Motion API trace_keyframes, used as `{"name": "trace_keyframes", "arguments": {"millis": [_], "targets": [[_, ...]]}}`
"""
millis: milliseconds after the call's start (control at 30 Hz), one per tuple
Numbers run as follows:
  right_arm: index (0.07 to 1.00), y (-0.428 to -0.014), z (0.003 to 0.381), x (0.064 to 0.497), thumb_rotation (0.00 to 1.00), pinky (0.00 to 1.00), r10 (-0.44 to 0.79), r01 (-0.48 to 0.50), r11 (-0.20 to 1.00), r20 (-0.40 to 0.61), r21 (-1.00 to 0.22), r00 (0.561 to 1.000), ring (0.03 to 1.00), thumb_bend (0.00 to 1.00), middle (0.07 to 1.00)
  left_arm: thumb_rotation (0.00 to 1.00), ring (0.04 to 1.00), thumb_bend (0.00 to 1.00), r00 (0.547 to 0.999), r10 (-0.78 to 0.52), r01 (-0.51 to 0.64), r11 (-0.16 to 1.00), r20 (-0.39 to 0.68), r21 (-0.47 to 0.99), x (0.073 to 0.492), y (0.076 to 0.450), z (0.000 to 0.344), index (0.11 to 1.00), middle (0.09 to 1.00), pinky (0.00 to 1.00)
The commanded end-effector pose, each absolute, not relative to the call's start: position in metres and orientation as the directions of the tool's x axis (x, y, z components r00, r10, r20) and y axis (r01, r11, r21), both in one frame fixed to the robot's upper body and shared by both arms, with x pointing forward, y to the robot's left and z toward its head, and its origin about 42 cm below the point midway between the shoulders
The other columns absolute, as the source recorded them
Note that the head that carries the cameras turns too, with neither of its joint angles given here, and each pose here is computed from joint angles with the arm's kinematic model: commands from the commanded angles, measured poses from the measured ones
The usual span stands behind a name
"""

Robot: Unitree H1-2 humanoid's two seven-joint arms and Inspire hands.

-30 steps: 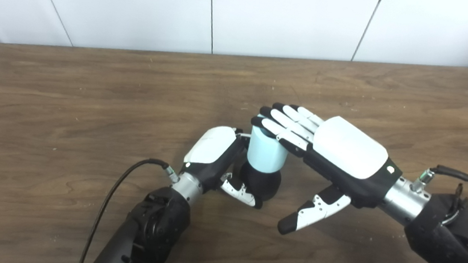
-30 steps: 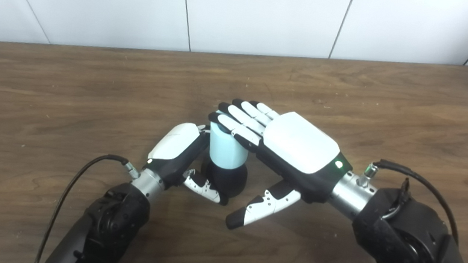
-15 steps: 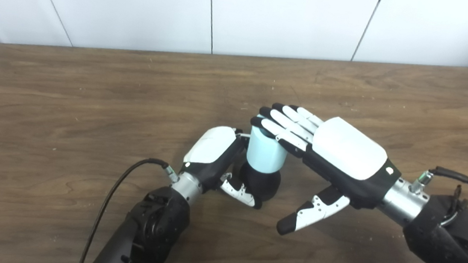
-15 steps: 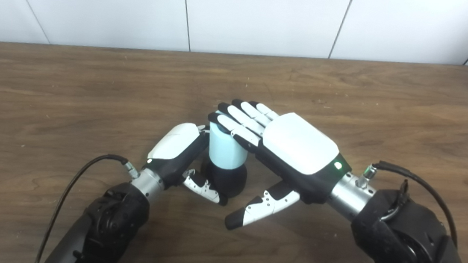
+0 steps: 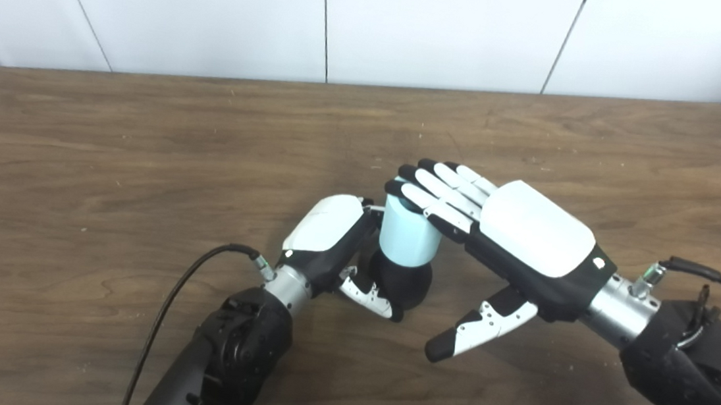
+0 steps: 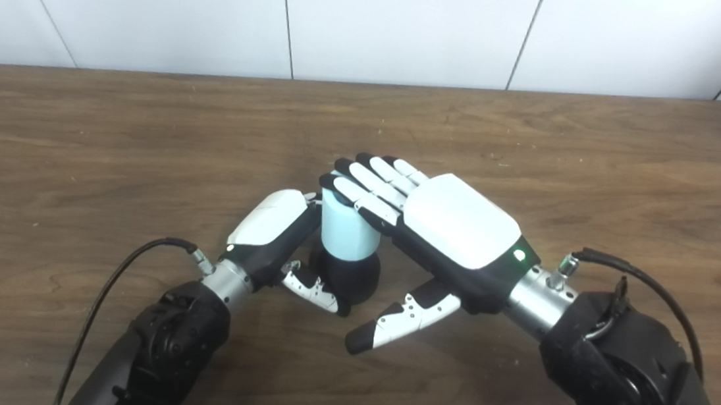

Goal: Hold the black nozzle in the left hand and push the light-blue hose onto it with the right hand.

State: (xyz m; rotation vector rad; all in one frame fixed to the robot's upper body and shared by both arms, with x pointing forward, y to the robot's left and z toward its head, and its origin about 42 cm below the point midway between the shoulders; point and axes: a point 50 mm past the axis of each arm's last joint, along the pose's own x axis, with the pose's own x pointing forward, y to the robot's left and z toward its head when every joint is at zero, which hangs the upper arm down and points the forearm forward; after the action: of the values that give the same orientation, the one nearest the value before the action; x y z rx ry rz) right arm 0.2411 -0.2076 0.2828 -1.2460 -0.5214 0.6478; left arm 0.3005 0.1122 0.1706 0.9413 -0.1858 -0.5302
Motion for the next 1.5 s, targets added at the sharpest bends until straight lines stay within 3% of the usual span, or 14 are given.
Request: {"name": "trace_keyframes", "arguments": {"millis": [0,1100,1267,1467], "targets": [[0.972,-0.213,0.263,0.241,1.00,1.00,0.695,-0.296,0.090,-0.153,-0.951,0.702,1.000,0.66,0.996,0.00,0.668,0.52,0.859,-0.493,0.394,0.462,-0.139,0.795,0.296,0.116,0.163,0.480,0.506,0.92],[0.965,-0.210,0.261,0.242,1.00,1.00,0.697,-0.342,0.079,-0.194,-0.936,0.691,1.000,0.66,0.993,0.00,0.670,0.52,0.859,-0.492,0.391,0.449,-0.143,0.804,0.298,0.117,0.164,0.476,0.517,0.92],[0.965,-0.212,0.277,0.241,1.00,1.00,0.702,-0.305,0.091,-0.156,-0.948,0.695,1.000,0.66,0.993,0.00,0.670,0.52,0.859,-0.493,0.393,0.456,-0.141,0.799,0.298,0.117,0.164,0.476,0.515,0.92],[0.964,-0.209,0.306,0.241,1.00,1.00,0.708,-0.193,0.144,-0.035,-0.971,0.705,0.998,0.65,0.991,0.00,0.670,0.52,0.860,-0.490,0.395,0.462,-0.143,0.794,0.300,0.117,0.162,0.476,0.515,0.92]]}}
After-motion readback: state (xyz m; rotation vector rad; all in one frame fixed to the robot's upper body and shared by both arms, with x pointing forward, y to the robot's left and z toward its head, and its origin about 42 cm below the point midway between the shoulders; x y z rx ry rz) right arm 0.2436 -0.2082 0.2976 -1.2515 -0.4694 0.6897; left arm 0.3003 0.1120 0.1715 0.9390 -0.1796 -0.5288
